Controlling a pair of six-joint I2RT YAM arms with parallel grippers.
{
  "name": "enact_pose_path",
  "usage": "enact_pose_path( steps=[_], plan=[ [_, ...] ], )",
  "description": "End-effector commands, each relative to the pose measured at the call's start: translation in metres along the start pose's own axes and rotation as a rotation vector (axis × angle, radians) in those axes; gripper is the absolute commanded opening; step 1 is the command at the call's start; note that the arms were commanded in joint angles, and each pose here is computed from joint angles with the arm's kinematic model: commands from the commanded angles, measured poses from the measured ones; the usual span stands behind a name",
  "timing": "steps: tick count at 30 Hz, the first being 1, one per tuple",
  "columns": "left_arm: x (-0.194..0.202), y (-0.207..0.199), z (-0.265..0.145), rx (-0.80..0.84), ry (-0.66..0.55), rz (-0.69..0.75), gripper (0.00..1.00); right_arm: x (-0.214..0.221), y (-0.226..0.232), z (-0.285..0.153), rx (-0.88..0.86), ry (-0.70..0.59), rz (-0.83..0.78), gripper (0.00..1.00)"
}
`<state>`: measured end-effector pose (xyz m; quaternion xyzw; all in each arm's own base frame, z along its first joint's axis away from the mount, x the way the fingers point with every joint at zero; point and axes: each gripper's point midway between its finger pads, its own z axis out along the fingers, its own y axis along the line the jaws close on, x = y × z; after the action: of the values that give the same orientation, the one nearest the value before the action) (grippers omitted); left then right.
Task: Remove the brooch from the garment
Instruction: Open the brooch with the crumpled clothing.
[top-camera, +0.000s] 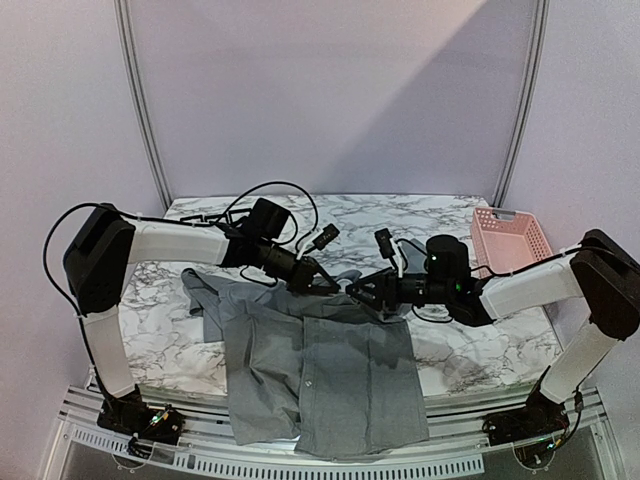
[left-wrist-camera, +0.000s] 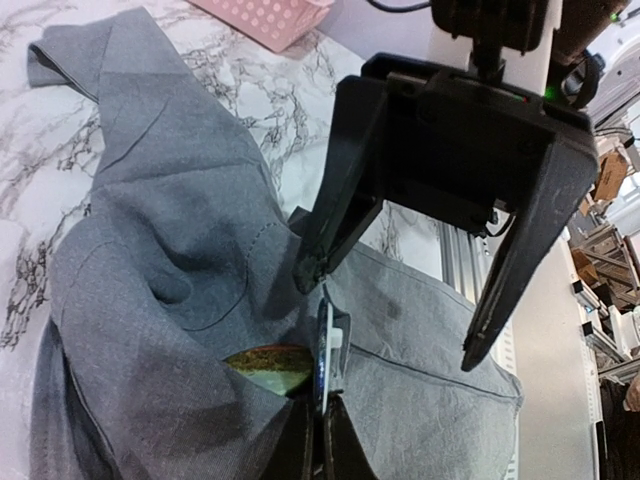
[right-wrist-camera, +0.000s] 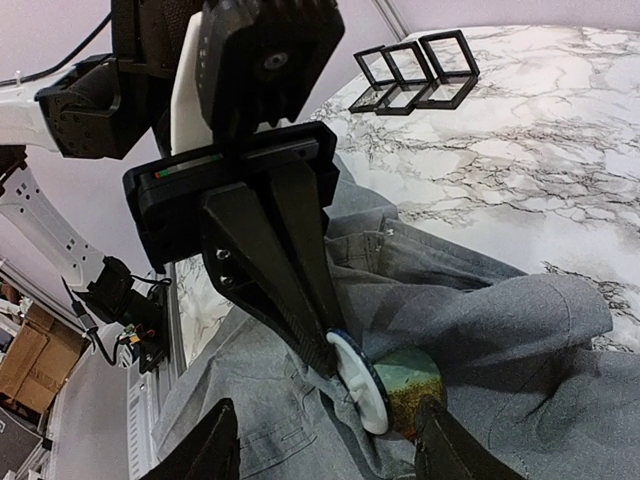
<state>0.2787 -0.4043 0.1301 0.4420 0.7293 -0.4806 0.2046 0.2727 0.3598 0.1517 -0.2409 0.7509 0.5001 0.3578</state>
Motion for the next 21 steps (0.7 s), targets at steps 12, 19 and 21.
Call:
enact_pose_path(
  steps=[12, 19, 21],
  plan=[
    [-0.01, -0.012, -0.007, 0.029, -0.033, 0.021, 0.0, 0.007, -0.015, 0.009, 0.015, -0.006, 0.038, 0.48],
    [-0.01, -0.012, -0.008, 0.028, -0.033, 0.022, 0.0, 0.012, -0.019, 0.013, 0.016, 0.011, 0.043, 0.4],
    [-0.011, -0.012, -0.007, 0.028, -0.034, 0.024, 0.0, 0.013, -0.02, 0.014, 0.018, 0.015, 0.045, 0.38]
  ],
)
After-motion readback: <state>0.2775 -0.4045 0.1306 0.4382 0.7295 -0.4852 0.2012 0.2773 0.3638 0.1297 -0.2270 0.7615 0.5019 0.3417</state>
